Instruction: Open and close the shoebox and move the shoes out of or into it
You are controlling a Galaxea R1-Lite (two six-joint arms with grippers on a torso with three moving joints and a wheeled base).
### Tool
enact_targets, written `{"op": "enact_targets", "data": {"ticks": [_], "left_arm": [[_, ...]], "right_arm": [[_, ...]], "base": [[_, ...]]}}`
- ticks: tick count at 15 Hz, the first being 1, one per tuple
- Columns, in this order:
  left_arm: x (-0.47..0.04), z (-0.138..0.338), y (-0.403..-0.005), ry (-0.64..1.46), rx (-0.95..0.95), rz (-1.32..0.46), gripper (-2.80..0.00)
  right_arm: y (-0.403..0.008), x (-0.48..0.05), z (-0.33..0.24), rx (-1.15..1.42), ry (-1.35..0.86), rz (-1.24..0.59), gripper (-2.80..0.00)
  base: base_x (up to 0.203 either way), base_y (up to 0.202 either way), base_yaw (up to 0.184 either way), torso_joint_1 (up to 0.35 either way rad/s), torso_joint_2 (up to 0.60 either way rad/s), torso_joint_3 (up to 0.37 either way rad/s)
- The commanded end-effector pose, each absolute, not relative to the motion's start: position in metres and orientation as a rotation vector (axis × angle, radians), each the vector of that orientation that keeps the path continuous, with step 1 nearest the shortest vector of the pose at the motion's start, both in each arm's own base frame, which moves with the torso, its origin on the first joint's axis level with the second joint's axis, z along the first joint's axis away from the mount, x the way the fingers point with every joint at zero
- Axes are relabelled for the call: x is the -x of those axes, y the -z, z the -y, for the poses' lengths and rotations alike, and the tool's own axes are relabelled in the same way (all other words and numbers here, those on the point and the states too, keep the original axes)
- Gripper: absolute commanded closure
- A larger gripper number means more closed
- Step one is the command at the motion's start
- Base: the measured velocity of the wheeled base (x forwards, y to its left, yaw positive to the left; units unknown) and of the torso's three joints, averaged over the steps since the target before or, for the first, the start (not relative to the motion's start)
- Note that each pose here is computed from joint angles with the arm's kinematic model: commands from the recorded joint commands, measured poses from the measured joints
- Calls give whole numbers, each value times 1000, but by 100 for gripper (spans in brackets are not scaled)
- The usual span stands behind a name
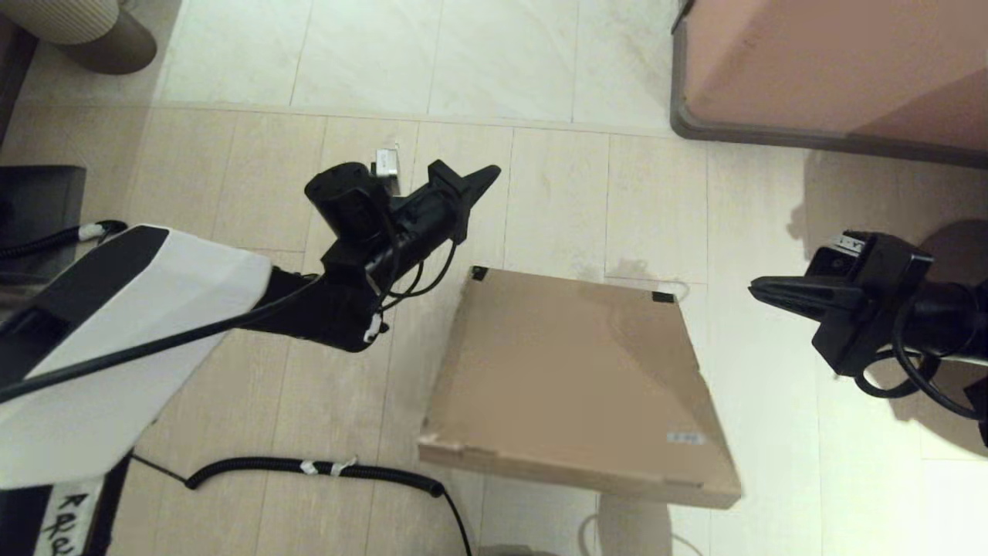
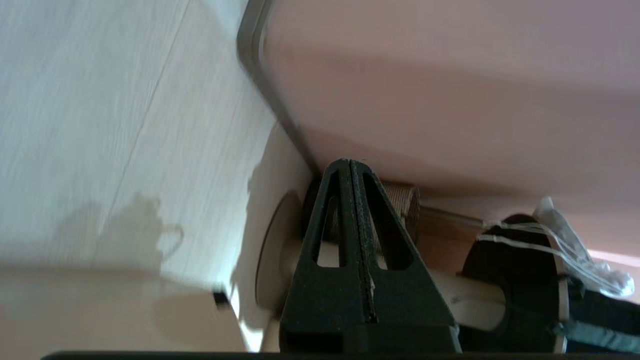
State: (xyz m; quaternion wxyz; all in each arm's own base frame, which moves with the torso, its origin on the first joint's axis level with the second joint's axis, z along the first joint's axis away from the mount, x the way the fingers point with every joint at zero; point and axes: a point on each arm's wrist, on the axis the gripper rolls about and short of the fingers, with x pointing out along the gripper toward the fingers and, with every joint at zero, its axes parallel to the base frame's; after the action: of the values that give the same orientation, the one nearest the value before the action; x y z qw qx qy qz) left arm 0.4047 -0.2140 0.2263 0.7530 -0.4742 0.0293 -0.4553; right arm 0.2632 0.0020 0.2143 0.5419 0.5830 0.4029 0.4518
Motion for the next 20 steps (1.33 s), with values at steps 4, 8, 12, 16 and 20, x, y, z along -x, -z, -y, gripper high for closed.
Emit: {"op": "enact_targets", "data": {"ticks": [4, 8, 12, 16, 20], "left_arm": [[-343, 194, -221, 988, 971, -149, 0], [-271, 163, -254, 950, 752, 16, 0], [-173, 107, -256, 716, 472, 153, 0], [-104, 24, -223, 259, 301, 259, 0], [-25, 0, -163, 33, 198, 242, 0]], "right_arm": [[-221, -242, 0, -1257, -1091, -708, 0], [-242, -227, 10, -1287, -932, -274, 0], [-239, -166, 4, -1061, -795, -178, 0], [-209, -103, -2, -686, -528, -268, 0], [-174, -47, 3, -201, 14, -244, 0]], "base": [[0, 0, 0, 0, 0, 0], [0, 0, 0, 0, 0, 0], [0, 0, 0, 0, 0, 0], [0, 0, 0, 0, 0, 0], [0, 0, 0, 0, 0, 0]]}}
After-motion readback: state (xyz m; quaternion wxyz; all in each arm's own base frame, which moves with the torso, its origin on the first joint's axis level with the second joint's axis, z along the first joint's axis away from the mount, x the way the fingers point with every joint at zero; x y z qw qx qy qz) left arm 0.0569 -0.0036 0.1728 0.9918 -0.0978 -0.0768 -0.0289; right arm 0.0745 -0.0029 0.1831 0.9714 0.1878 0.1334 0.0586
